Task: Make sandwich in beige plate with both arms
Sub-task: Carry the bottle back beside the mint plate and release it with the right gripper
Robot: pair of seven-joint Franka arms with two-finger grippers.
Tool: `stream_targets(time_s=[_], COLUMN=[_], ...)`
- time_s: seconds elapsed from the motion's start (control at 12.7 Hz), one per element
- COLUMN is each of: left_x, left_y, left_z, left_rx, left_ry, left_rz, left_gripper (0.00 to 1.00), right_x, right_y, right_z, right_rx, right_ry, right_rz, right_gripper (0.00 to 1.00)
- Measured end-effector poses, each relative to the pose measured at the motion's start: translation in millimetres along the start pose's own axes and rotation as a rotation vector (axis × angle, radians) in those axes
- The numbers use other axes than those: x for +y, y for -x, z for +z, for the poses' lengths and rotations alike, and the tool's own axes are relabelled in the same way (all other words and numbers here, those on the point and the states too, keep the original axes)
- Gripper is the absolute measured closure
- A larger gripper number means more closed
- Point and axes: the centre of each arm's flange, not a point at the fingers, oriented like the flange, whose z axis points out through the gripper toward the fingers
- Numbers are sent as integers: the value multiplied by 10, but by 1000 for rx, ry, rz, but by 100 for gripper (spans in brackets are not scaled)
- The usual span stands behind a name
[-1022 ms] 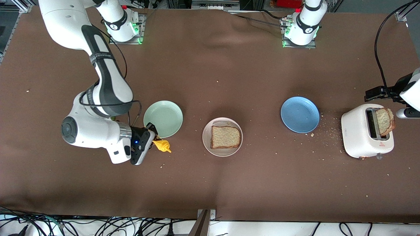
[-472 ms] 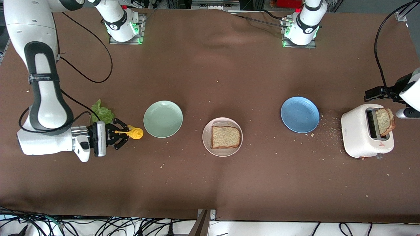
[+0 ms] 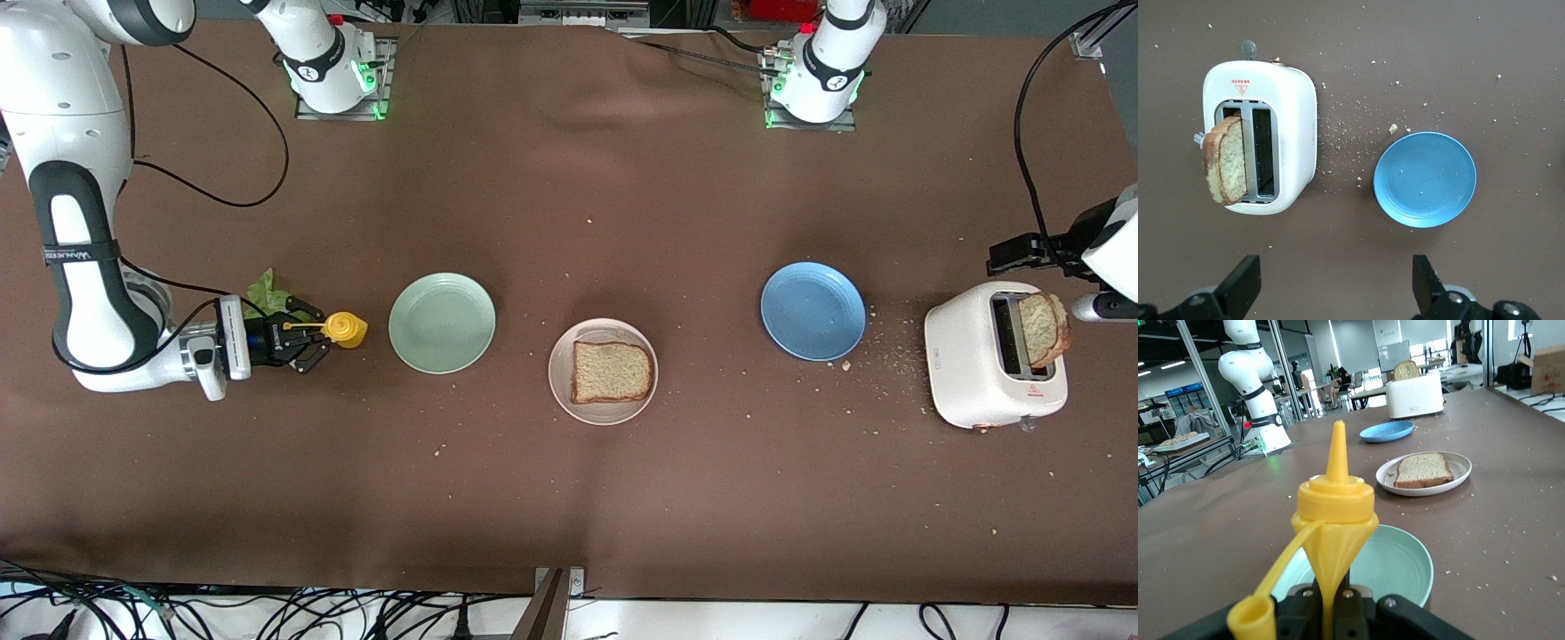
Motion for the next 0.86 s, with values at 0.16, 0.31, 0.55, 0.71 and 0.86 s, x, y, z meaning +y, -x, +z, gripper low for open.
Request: stream_targets(time_s=[0.16,0.31,0.55,0.71,0.86], left_x=[1,1,1,2,3], left_y=[0,0,0,0,0], left_z=[0,0,0,0,0], left_rx=[0,0,0,0,0], left_ry=[0,0,0,0,0], left_rz=[0,0,0,0,1], left_gripper=[0,0,0,0,0], right_x=[-67,-116,-175,-180,-176], right_y=[296,501,702,707,679], right_z=[72,74,110,100,74], right_rx=[51,76,117,122,120], right_ry=[-3,1,-2,-1,-4], right_rz=[-36,-57,-67,-63,-41], right_gripper=[95,95,95,90,69])
